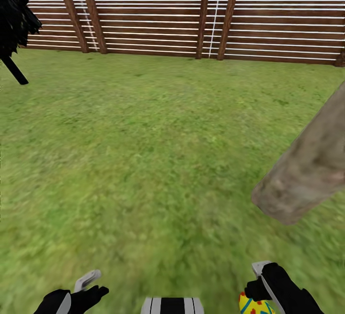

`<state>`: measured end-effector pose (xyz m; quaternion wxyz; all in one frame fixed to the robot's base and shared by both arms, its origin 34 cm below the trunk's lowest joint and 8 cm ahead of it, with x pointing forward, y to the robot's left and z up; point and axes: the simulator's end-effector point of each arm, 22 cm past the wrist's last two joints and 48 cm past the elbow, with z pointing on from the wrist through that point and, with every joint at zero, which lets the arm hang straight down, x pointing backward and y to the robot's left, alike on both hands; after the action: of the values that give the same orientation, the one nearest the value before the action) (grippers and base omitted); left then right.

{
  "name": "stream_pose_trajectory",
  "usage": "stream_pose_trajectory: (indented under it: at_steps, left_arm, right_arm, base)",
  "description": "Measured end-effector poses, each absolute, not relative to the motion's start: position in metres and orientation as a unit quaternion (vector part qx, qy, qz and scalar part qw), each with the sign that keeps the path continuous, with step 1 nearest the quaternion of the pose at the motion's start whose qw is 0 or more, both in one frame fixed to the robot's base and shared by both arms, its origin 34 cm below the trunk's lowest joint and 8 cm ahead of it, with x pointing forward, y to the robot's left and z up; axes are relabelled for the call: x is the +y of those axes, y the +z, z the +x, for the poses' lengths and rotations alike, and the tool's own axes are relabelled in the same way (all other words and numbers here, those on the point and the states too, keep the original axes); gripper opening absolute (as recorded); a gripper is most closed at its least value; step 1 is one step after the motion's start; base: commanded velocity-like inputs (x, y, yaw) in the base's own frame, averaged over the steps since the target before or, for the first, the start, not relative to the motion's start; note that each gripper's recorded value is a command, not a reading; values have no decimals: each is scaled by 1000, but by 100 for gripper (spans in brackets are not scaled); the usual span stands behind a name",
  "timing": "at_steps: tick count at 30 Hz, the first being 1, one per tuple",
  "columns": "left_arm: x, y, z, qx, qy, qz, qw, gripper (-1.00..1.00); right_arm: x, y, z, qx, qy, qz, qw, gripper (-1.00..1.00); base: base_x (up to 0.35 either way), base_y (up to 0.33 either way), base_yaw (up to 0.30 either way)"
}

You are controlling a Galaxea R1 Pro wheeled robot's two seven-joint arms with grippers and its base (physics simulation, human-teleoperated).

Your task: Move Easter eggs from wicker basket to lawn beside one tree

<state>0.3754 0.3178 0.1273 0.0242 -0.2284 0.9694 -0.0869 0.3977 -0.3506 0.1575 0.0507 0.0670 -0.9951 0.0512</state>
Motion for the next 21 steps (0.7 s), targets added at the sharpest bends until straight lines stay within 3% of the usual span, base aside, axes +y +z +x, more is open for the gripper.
stream_pose_trajectory:
  at_steps: [6,16,21]
  left_arm:
    - [317,135,385,969,-91,-228,37,100]
    - [317,149,400,967,-98,-226,57,100]
    - [317,157,407,967,-100,-225,67,100]
  right_arm:
    - [-351,166,406,-996,52,66,38,100]
    - [-347,180,419,-996,51,66,18,100]
    - [-348,188,426,-997,52,65,8,100]
  base:
    - [-7,0,0]
    - [-262,0,0]
    - [-45,0,0]
